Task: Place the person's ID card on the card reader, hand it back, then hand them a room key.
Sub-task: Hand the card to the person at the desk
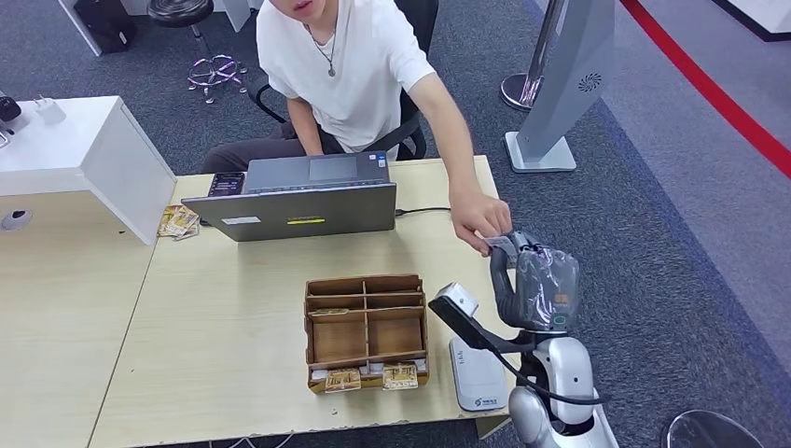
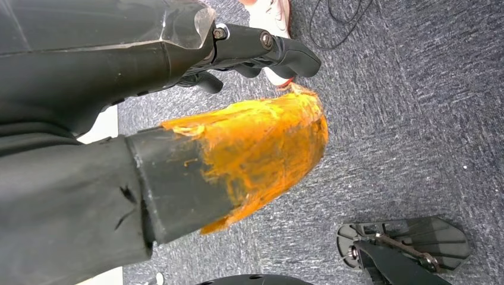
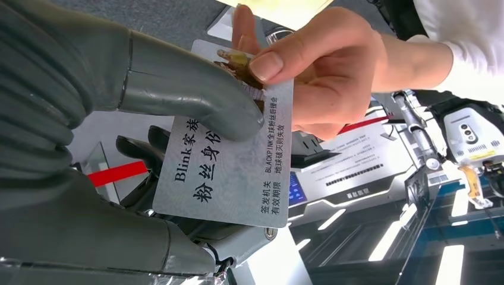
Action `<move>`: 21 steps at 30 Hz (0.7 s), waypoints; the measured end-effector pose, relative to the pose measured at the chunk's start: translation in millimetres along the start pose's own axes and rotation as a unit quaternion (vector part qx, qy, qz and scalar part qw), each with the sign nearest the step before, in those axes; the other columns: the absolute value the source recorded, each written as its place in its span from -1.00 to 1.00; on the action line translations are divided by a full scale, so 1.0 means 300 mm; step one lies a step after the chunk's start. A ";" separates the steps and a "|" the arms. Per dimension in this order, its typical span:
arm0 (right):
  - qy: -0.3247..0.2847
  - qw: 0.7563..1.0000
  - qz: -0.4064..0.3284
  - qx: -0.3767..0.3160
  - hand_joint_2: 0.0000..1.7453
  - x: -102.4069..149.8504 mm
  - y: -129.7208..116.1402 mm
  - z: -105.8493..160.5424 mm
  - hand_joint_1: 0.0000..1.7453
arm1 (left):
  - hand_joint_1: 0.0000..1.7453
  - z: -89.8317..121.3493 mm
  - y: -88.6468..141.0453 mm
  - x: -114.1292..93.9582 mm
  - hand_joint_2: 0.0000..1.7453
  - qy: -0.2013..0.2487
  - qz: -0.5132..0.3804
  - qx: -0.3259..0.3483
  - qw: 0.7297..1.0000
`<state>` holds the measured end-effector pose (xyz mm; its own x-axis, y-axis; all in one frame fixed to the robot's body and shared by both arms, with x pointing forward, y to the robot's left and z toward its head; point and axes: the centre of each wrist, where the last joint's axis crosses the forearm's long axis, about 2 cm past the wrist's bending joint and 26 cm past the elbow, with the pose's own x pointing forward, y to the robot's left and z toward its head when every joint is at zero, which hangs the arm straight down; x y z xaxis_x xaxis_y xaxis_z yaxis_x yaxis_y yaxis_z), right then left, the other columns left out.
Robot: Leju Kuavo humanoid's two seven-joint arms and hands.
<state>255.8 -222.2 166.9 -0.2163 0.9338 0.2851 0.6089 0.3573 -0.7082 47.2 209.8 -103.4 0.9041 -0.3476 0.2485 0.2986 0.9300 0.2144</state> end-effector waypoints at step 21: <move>-0.024 0.998 -0.055 0.032 1.00 0.051 0.016 0.042 -1.00 | -1.00 0.000 0.000 0.000 -1.00 0.002 0.003 0.002 1.000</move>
<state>245.7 -206.1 159.7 -0.3156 0.8884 0.3333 0.5293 0.4564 -0.7153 47.1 209.9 -103.4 0.9069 -0.3415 0.2467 0.2921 0.9317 0.2159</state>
